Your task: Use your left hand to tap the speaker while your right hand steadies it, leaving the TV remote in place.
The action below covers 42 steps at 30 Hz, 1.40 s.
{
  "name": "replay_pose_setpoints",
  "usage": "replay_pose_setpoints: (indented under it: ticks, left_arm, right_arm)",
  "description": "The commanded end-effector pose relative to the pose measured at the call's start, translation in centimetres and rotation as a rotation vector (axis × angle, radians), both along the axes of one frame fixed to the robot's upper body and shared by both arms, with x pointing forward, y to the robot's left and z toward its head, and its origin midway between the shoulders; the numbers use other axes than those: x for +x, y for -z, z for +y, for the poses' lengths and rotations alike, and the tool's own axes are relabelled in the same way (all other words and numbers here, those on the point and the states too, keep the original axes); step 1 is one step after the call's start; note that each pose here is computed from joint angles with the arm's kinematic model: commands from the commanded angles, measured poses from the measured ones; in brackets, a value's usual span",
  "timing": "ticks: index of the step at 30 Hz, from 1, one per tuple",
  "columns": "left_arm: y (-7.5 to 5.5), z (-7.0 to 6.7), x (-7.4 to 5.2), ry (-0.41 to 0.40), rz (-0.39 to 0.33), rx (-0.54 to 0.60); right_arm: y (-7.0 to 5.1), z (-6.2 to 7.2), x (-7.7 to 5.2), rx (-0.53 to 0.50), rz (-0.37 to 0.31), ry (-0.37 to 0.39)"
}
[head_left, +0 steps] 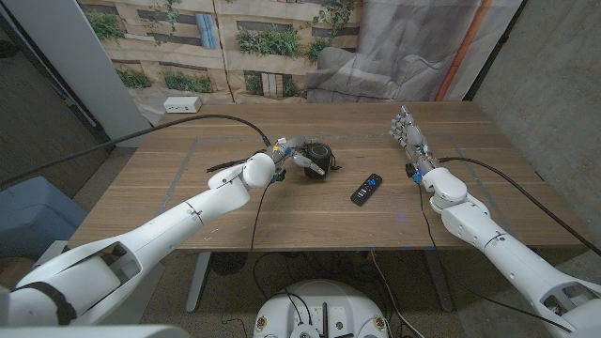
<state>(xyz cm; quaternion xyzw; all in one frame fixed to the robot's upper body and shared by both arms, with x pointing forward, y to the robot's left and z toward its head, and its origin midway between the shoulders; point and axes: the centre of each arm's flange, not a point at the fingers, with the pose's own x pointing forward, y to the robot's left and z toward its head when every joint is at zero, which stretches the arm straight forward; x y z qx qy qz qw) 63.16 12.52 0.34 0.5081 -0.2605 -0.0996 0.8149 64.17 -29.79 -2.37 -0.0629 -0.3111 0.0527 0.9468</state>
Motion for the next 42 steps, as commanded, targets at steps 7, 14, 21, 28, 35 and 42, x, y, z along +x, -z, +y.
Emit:
replay_pose_setpoints:
  ticks: [7, 14, 21, 28, 35, 42]
  left_arm:
    - [1.5, -0.4, 0.0, -0.035, -0.011, 0.004]
    - [1.8, 0.0, -0.2, -0.025, 0.009, -0.001]
    - [2.0, 0.5, -0.5, -0.018, 0.044, -0.014]
    - [2.1, 0.9, -0.6, -0.013, 0.059, -0.017]
    - [2.1, 1.3, -0.8, -0.012, 0.079, -0.023]
    - [1.9, 1.6, -0.9, -0.007, 0.097, -0.017]
  right_arm:
    - [0.8, 0.2, 0.3, 0.014, 0.01, -0.004]
    - [0.8, 0.1, 0.2, 0.01, 0.012, -0.003]
    - [0.9, 0.4, 0.2, 0.01, 0.011, -0.009]
    - [1.1, 0.7, 0.2, 0.009, 0.014, -0.018]
    - [1.1, 0.9, 0.1, 0.006, 0.014, -0.024]
    - [1.1, 1.1, 0.1, 0.004, 0.015, -0.031]
